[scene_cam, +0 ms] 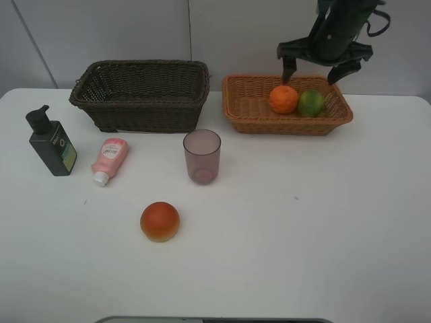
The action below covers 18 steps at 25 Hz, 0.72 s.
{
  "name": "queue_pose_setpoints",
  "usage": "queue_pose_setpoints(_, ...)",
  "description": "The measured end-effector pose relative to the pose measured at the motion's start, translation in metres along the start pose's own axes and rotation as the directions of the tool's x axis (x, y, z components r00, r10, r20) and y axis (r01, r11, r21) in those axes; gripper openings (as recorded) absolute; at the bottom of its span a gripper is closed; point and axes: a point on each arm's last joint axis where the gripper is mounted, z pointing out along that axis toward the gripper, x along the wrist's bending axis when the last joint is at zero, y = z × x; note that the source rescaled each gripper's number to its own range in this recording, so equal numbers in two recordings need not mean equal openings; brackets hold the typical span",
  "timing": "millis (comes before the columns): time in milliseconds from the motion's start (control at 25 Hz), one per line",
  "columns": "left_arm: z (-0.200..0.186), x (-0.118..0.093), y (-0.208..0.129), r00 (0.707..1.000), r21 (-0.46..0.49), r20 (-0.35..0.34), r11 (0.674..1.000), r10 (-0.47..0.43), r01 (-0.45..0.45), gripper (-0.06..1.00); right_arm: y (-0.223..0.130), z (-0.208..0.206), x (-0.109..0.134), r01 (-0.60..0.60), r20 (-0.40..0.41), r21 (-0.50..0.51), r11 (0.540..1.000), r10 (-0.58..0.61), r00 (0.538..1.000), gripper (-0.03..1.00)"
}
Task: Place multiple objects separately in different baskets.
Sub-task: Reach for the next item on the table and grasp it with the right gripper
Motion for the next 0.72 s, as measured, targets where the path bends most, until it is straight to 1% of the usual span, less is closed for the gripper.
queue_pose_setpoints(160,0.0,0.0,0.0,1.0,0.0,0.0,1.0,0.0,0.0,0.98,-0.027,-0.035,0.026,0.075,-0.042,-0.016,0.997,-0.076,0.996,1.0)
queue_pose_setpoints(360,0.0,0.0,0.0,1.0,0.0,0.0,1.0,0.0,0.0,0.98,-0.061,-0.064,0.057,0.153,-0.118,-0.018,0.988,-0.154,0.981,1.0)
queue_pose_setpoints(600,0.0,0.0,0.0,1.0,0.0,0.0,1.0,0.0,0.0,0.98,-0.095,-0.074,0.097,0.281,-0.171,0.02,0.959,-0.274,0.946,1.0)
queue_pose_setpoints(720,0.0,0.0,0.0,1.0,0.0,0.0,1.0,0.0,0.0,0.98,-0.108,-0.081,0.118,0.341,-0.2,0.011,0.94,-0.332,0.922,1.0)
